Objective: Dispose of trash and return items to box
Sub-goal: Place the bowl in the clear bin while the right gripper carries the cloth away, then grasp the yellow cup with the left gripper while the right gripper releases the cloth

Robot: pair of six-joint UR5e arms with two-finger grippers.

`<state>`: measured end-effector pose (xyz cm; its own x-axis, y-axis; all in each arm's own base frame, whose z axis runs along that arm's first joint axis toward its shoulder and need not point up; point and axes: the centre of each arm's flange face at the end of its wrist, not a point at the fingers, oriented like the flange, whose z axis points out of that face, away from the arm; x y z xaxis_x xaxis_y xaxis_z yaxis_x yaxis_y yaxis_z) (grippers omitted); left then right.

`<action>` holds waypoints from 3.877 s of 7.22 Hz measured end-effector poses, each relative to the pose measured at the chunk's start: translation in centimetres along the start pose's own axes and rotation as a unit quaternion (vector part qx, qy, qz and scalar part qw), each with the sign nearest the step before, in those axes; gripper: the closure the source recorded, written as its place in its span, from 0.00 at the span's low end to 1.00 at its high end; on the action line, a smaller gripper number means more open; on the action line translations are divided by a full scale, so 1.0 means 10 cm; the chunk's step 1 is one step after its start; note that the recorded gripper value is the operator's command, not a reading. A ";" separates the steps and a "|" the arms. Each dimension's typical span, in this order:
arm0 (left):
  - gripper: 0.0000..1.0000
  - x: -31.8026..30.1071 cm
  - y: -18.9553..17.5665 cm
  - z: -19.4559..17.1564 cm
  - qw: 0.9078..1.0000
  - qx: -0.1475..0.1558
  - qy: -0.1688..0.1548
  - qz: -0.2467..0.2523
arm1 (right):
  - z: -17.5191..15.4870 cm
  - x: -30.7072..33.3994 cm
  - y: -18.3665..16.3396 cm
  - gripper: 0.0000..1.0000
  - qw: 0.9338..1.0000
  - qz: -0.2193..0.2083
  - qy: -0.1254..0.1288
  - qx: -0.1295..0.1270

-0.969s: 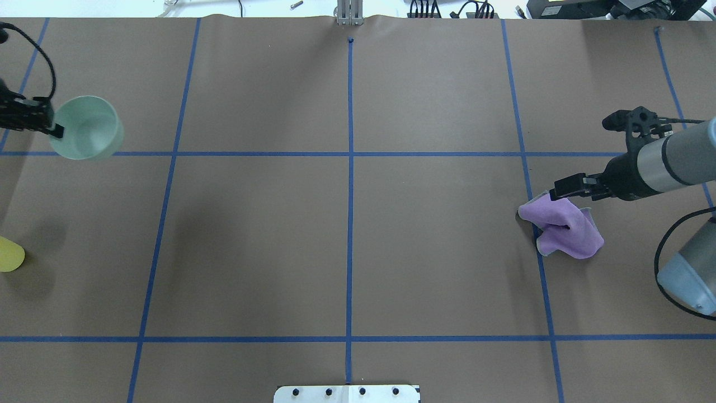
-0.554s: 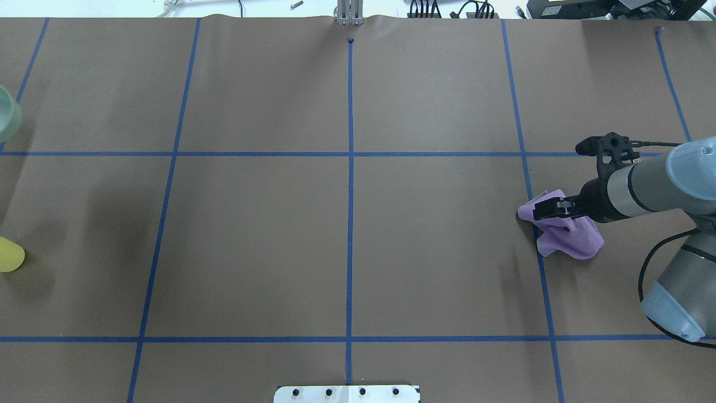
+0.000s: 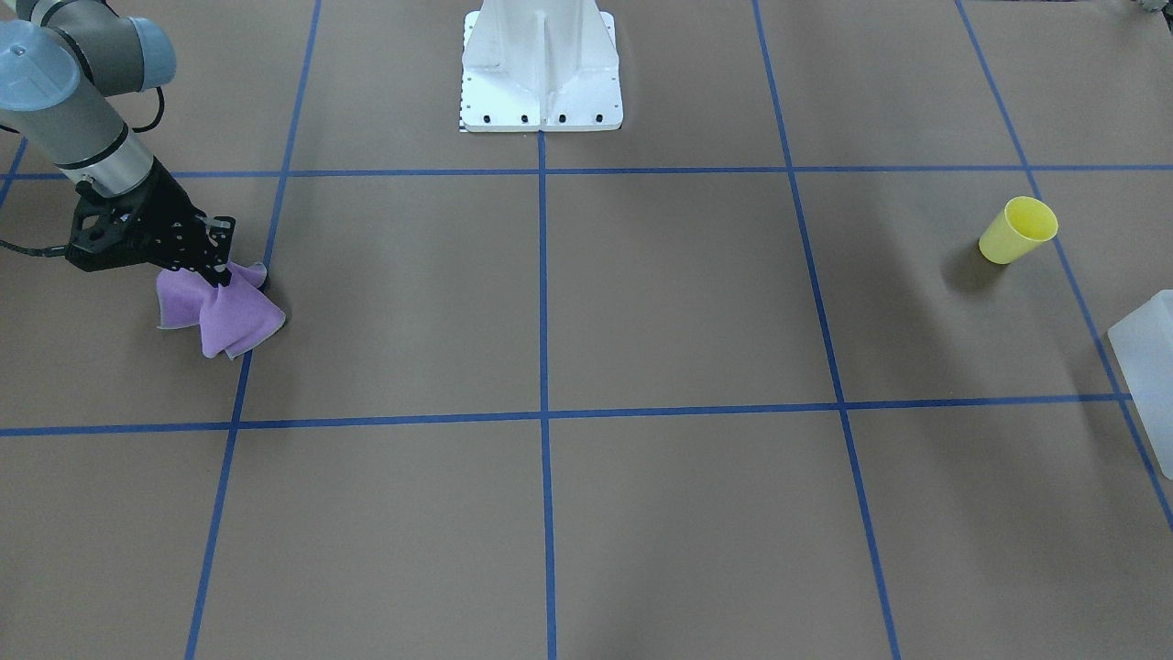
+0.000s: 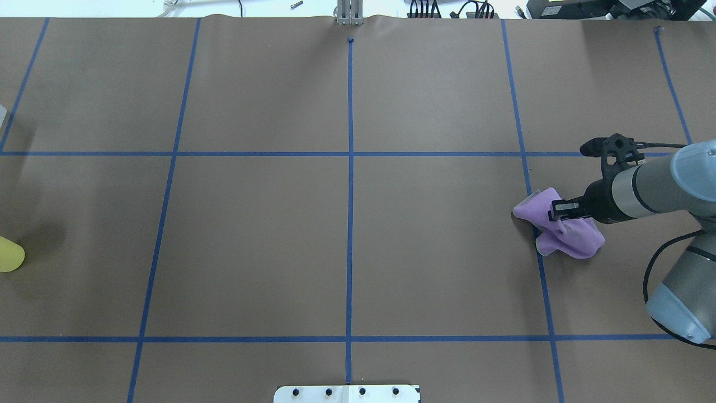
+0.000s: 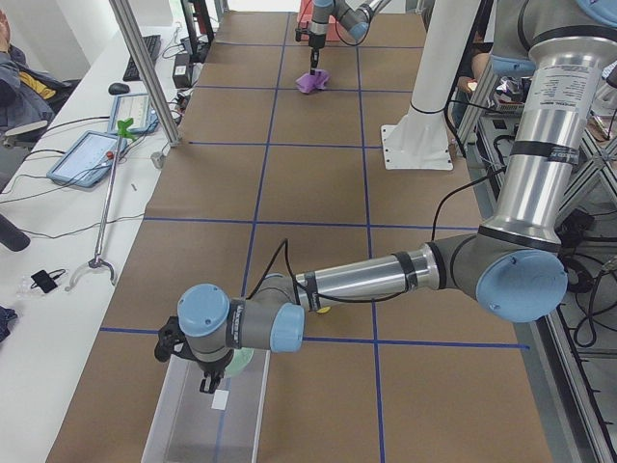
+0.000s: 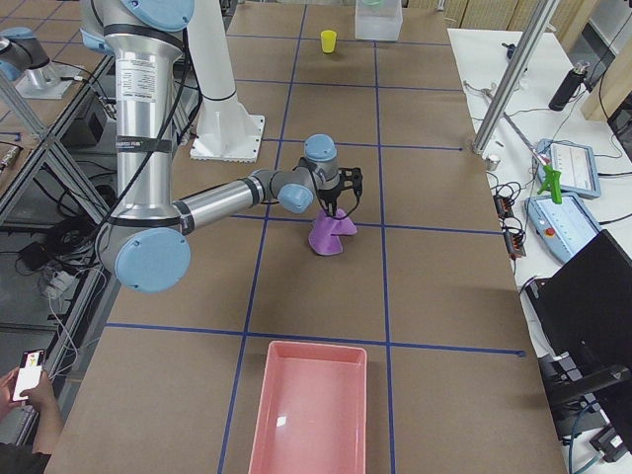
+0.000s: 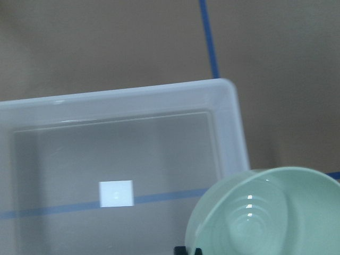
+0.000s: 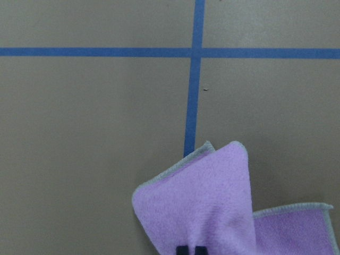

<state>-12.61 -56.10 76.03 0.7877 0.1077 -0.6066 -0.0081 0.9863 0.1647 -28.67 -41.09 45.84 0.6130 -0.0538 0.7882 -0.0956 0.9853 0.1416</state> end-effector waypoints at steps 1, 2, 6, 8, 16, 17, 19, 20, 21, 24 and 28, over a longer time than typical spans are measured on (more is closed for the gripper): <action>1.00 -0.28 0.03 0.20 0.999 -0.007 -0.031 -0.022 | -0.07 0.06 -0.06 1.00 1.000 0.008 0.002 0.003; 1.00 -0.46 0.00 0.32 0.997 -0.006 -0.058 -0.051 | -0.12 0.11 -0.12 1.00 1.000 0.015 0.003 0.007; 0.56 -0.75 0.18 0.66 0.989 -0.004 -0.093 -0.113 | -1.29 0.98 -0.77 1.00 0.994 0.094 -0.052 0.022; 0.23 -0.75 0.19 0.68 0.989 -0.005 -0.090 -0.116 | -1.81 1.47 -0.83 1.00 0.990 0.109 -0.074 0.045; 0.13 1.76 -0.54 -0.63 0.989 0.018 0.046 -0.138 | -3.22 4.71 0.27 1.00 0.987 -0.087 0.131 -0.037; 0.12 2.03 -0.22 -0.59 0.991 0.013 0.057 -0.122 | -3.07 5.05 0.51 1.00 0.985 -0.099 0.125 -0.069; 0.10 2.33 0.50 -0.53 0.989 -0.009 0.086 -0.117 | -2.66 5.41 1.09 0.01 0.983 -0.106 0.109 -0.106; 0.09 2.54 0.65 -0.45 0.985 -0.024 0.098 -0.138 | -2.46 5.52 1.34 0.00 0.982 -0.111 0.108 -0.106; 0.09 2.79 0.75 -0.33 0.980 -0.036 0.107 -0.161 | -2.31 5.62 1.49 0.00 0.983 -0.114 0.105 -0.099; 0.10 3.42 1.08 0.08 0.973 -0.051 0.070 -0.213 | -2.22 5.69 1.54 0.00 0.984 -0.120 0.103 -0.087; 0.24 3.38 1.39 0.28 0.973 -0.060 0.052 -0.218 | -2.21 5.68 1.52 0.00 0.985 -0.120 0.095 -0.081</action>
<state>15.61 -39.12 59.98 0.6652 -0.3184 -0.6754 0.2359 0.9478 -0.2144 21.99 -25.55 79.53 0.7401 -0.2724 0.6148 0.1868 0.9616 0.2011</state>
